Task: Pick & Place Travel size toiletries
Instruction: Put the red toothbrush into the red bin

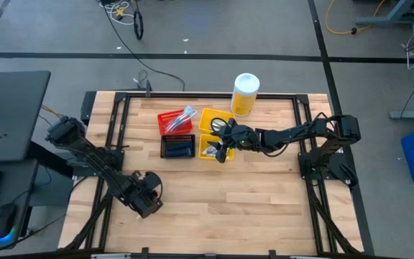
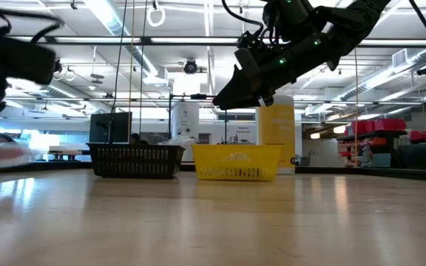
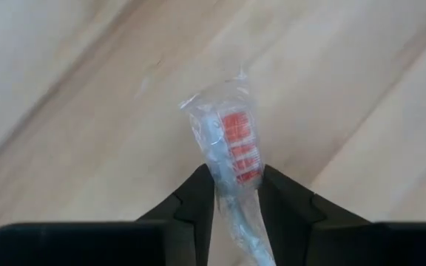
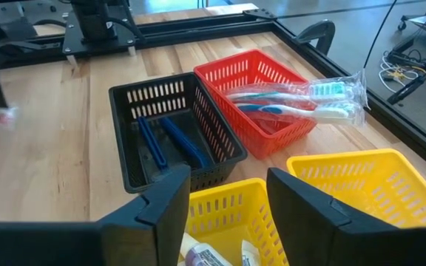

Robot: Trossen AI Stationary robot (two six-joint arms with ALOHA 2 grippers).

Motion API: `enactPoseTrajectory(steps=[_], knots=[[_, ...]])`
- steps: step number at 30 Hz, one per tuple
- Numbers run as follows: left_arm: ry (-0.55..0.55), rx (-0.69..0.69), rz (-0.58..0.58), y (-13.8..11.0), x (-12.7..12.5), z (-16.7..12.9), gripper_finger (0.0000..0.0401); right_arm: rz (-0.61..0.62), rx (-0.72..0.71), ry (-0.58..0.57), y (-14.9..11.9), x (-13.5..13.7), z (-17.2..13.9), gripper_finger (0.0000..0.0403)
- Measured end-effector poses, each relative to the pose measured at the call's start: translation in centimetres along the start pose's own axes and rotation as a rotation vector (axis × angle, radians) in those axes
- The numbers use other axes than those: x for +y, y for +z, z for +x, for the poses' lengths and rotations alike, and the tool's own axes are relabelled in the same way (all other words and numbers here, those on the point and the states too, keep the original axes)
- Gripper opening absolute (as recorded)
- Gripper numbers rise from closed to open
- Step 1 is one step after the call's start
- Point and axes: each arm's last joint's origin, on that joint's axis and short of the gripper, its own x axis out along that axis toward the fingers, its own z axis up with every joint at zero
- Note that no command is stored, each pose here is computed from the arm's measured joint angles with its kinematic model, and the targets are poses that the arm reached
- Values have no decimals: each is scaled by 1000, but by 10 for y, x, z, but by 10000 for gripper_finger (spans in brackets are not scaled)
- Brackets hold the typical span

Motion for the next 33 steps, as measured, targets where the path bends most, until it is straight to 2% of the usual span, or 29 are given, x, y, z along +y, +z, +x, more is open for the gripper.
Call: enactPoseTrajectory(steps=[6, 10, 17, 23, 28, 33], knots=[[-10, -121, 26, 21, -12, -10, 93, 35, 7, 5, -1, 0, 0, 188], [11, -189, 46, 42, -15, -13, 90, 38, 55, 75, -5, 3, 0, 190], [84, -298, 153, 87, -17, -23, 101, 27, 216, 142, -21, 17, -6, 183], [163, -380, 283, 133, -23, -55, 94, -21, 293, 182, -31, 34, -13, 183], [242, -418, 369, 176, -12, -72, 100, -51, 293, 228, -33, 51, -19, 189], [363, -382, 411, 215, 21, -67, 101, -25, 301, 261, -36, 66, -25, 189]])
